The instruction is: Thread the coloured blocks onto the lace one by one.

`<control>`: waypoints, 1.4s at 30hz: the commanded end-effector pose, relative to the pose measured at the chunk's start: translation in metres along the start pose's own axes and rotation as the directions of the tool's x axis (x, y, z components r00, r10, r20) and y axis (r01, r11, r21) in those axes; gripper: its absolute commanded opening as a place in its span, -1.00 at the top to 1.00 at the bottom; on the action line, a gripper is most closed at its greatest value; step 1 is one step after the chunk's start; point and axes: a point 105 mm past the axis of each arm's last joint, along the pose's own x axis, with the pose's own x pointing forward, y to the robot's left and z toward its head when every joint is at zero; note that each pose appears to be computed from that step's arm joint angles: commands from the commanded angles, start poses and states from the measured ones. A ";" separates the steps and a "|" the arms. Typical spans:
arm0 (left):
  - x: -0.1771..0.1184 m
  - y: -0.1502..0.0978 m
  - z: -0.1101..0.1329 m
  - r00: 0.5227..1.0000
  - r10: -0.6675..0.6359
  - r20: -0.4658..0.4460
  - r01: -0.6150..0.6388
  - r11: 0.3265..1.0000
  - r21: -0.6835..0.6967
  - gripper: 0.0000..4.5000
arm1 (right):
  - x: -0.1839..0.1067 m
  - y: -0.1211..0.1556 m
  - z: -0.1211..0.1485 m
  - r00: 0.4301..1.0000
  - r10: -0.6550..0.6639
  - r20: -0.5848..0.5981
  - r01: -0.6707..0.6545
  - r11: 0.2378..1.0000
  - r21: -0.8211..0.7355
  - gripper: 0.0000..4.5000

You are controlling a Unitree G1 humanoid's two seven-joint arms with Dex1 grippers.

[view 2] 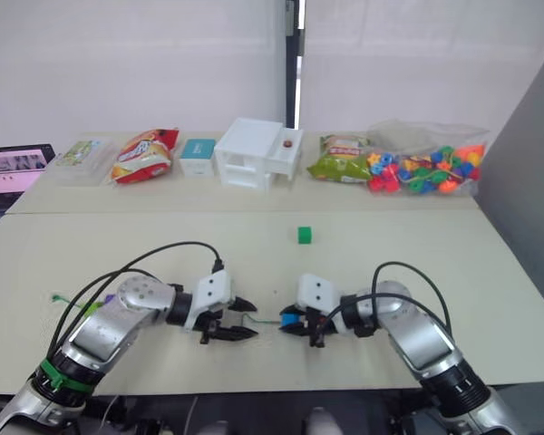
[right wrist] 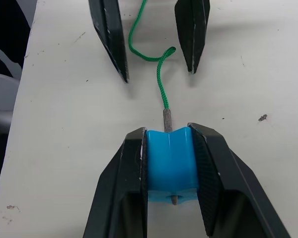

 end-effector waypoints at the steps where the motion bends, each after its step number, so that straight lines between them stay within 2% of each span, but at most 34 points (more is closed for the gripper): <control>1: 0.004 0.002 -0.011 0.999 0.032 -0.016 -0.031 0.999 0.026 -0.04 | 0.001 0.008 0.001 0.999 0.034 0.001 -0.034 0.999 0.005 0.68; 8: 0.013 0.000 -0.002 0.999 0.005 0.037 -0.006 1.000 0.007 0.96 | 0.000 0.010 0.001 0.999 0.033 -0.002 -0.033 0.999 0.010 0.68; 19: 0.018 -0.010 0.011 0.996 -0.044 0.075 0.042 0.999 0.021 0.98 | -0.002 0.012 -0.002 1.000 0.026 -0.012 -0.026 1.000 0.017 0.68; 42: 0.037 -0.016 0.028 0.990 -0.121 0.072 0.119 0.992 0.042 0.98 | 0.001 0.008 -0.003 1.000 0.016 -0.015 -0.016 1.000 0.013 0.68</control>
